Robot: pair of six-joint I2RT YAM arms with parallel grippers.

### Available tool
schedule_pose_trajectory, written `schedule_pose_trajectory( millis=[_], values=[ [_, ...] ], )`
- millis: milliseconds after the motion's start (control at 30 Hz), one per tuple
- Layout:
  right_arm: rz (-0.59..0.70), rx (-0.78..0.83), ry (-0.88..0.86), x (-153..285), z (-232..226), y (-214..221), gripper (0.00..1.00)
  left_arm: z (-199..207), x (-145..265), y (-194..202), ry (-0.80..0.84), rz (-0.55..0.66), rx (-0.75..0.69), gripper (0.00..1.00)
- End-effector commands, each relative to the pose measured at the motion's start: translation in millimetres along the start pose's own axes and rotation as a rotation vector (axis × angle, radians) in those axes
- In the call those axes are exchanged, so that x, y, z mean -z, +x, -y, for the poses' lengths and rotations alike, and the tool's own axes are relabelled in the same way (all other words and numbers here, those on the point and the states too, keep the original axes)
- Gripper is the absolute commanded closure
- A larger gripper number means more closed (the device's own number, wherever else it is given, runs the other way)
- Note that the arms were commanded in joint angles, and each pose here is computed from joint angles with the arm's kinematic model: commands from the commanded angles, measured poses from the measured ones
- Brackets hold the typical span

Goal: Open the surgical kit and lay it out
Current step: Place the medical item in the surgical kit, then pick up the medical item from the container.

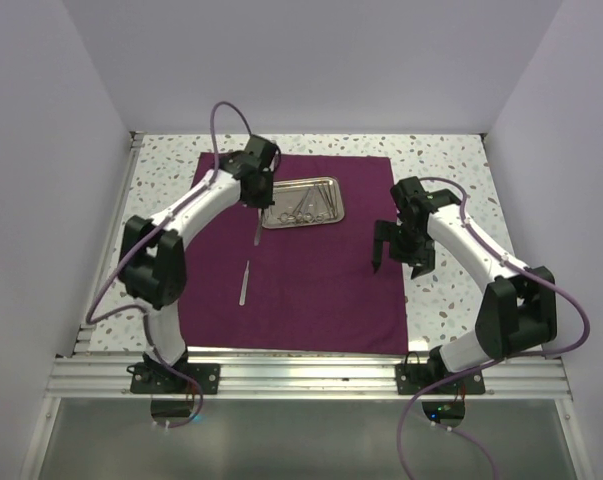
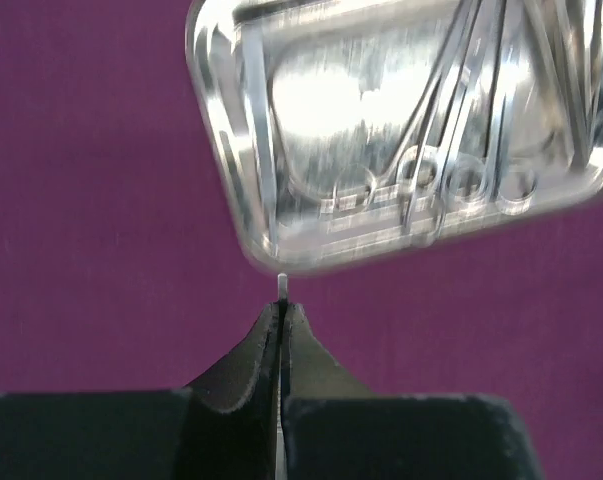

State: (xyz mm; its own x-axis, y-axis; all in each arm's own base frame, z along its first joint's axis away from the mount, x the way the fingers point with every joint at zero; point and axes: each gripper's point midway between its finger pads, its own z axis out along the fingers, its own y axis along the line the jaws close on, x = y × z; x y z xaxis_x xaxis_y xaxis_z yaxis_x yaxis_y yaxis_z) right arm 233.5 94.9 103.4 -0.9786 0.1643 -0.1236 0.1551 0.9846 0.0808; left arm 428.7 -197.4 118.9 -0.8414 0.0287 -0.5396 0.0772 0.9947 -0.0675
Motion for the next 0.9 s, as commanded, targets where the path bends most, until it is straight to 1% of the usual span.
schedule_pose_trajectory(
  millis=[0, 33, 67, 133, 167, 233, 267, 300, 333, 367, 400, 433, 533, 567, 633, 667, 700, 733, 767, 867],
  values=[
    [0.058, 0.020, -0.042, 13, -5, -8, 0.03, -1, 27, 43, 0.011, 0.006, -0.012, 1.00],
    [0.057, 0.022, -0.044, 13, -5, -7, 0.03, -4, 27, 56, 0.005, -0.005, -0.010, 1.00],
    [0.062, 0.025, -0.049, 14, -6, -7, 0.03, -12, 19, 83, -0.011, -0.045, -0.013, 1.00],
    [0.059, 0.028, -0.048, 15, -5, -5, 0.03, -16, 24, 100, -0.018, -0.048, 0.000, 1.00],
    [0.058, 0.029, -0.047, 15, -4, -5, 0.03, -22, 20, 120, -0.032, -0.082, -0.005, 1.00],
    [0.060, 0.035, -0.043, 17, -2, -3, 0.03, -25, 22, 131, -0.048, -0.089, 0.007, 1.00],
    [0.061, 0.035, -0.040, 17, -1, -2, 0.03, -30, 21, 144, -0.061, -0.111, 0.008, 1.00],
    [0.060, 0.035, -0.036, 17, 1, 0, 0.03, -31, 22, 146, -0.065, -0.107, 0.017, 1.00],
    [0.060, 0.037, -0.036, 17, 1, 1, 0.02, -33, 22, 149, -0.074, -0.108, 0.022, 0.98],
    [0.059, 0.037, -0.034, 17, 2, 3, 0.02, -34, 22, 151, -0.079, -0.114, 0.023, 0.91],
    [0.055, 0.035, -0.034, 16, 3, 4, 0.02, -34, 23, 150, -0.082, -0.113, 0.023, 0.83],
    [0.062, 0.032, -0.037, 18, 3, 5, 0.02, -36, 23, 147, -0.093, -0.105, 0.024, 0.66],
    [0.070, 0.029, -0.038, 19, 5, 8, 0.02, -31, 29, 124, -0.096, -0.059, 0.021, 0.46],
    [0.071, 0.029, -0.036, 19, 5, 9, 0.02, -25, 33, 107, -0.085, -0.024, 0.025, 0.45],
    [0.072, 0.026, -0.034, 20, 7, 11, 0.02, -22, 28, 94, -0.095, -0.010, 0.006, 0.44],
    [0.080, 0.023, -0.036, 21, 7, 11, 0.02, -17, 31, 76, -0.090, 0.020, 0.009, 0.44],
    [0.077, 0.021, -0.034, 21, 8, 13, 0.02, -14, 21, 74, -0.099, 0.004, -0.011, 0.45],
    [0.076, 0.020, -0.034, 21, 9, 14, 0.02, -8, 23, 56, -0.093, 0.038, -0.006, 0.47],
    [0.082, 0.017, -0.035, 22, 9, 15, 0.02, -7, 11, 56, -0.106, 0.020, -0.017, 0.48],
    [0.078, 0.015, -0.030, 22, 12, 19, 0.02, 1, -6, 36, -0.123, 0.036, -0.028, 0.51]
  ],
)
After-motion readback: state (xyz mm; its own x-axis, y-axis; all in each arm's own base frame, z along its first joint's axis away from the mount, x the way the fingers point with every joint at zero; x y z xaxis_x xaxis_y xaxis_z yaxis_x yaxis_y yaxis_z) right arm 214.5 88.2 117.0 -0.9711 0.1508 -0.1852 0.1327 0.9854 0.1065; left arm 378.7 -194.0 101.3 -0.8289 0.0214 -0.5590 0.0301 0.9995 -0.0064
